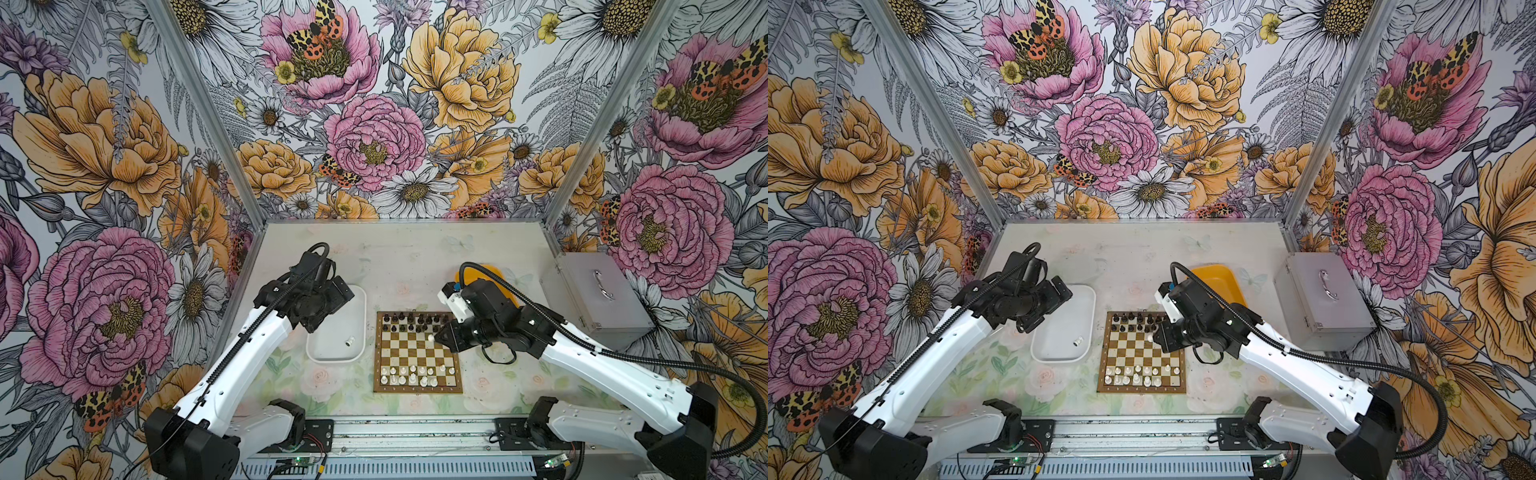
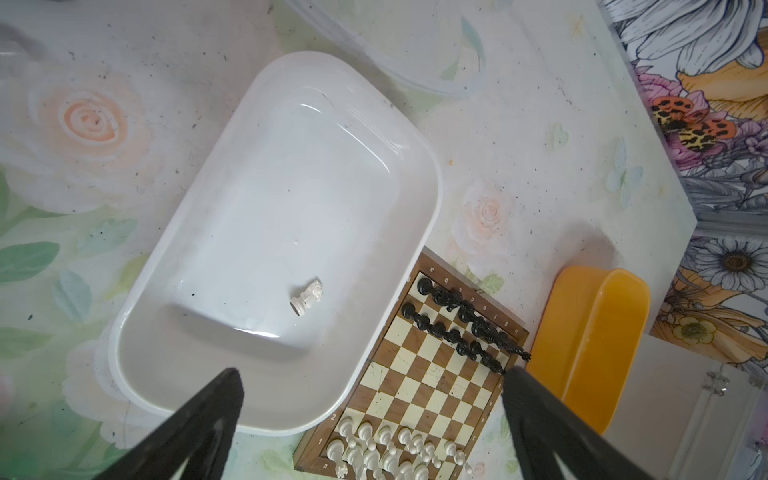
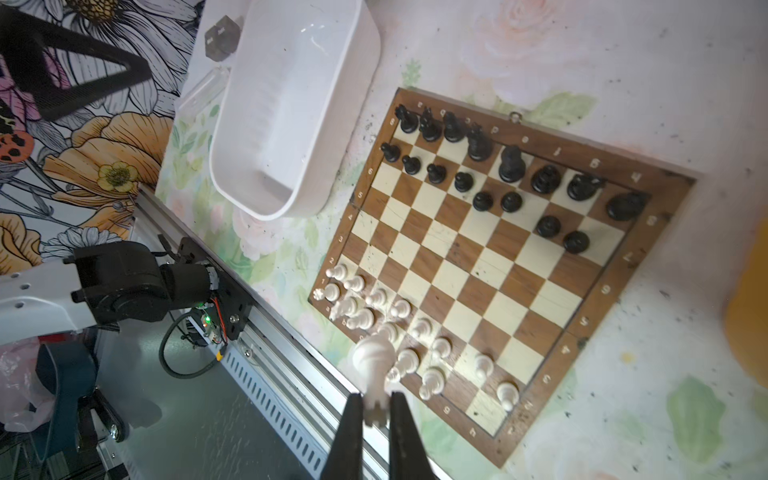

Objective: Set up the chess pieces on the board
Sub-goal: 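Open the left gripper and draw back while the right gripper pulls the pawn away, then carry the white pawn with the right gripper to the board's nearest row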

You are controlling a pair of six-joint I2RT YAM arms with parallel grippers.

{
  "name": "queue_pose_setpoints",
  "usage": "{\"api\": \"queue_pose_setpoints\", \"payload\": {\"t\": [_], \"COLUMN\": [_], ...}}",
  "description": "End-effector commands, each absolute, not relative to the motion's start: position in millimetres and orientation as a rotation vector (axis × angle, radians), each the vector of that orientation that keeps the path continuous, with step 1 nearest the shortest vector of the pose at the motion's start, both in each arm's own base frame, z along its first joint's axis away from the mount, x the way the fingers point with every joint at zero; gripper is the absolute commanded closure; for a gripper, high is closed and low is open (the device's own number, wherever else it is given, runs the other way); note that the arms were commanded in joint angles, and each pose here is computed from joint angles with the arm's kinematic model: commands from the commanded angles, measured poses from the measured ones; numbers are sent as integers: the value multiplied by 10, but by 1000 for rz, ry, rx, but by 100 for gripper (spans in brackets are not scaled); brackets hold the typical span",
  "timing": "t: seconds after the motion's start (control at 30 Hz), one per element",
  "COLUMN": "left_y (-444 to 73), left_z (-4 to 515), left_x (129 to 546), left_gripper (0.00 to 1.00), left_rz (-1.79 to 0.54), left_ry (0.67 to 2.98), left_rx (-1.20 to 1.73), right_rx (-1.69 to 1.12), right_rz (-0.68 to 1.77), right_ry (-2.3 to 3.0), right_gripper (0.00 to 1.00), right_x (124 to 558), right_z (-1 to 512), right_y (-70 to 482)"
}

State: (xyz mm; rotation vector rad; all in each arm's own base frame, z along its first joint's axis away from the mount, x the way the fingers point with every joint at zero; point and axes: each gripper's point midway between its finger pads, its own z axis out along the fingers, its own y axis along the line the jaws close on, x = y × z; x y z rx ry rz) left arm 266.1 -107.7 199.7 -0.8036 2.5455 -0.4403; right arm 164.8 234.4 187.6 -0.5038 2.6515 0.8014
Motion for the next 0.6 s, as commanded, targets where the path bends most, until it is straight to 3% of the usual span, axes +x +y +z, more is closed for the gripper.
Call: {"api": "queue_pose_setpoints", "payload": {"t": [0.0,0.57], "left_y": [-1094,-1227], "left_z": [2029,1963], "left_x": [2613,2249], "left_gripper": [1,1], "left_rz": [-339,-335], "left_ry": [2561,2570], "left_rx": [-743,-713], "right_rx": [-448,-465], "right_rz": [681,442], "right_ry": [2740,2853], "right_gripper": [94,95], "right_x": [1484,1054], "right_z": [1721,1334], "right_y": [2030,1626]}}
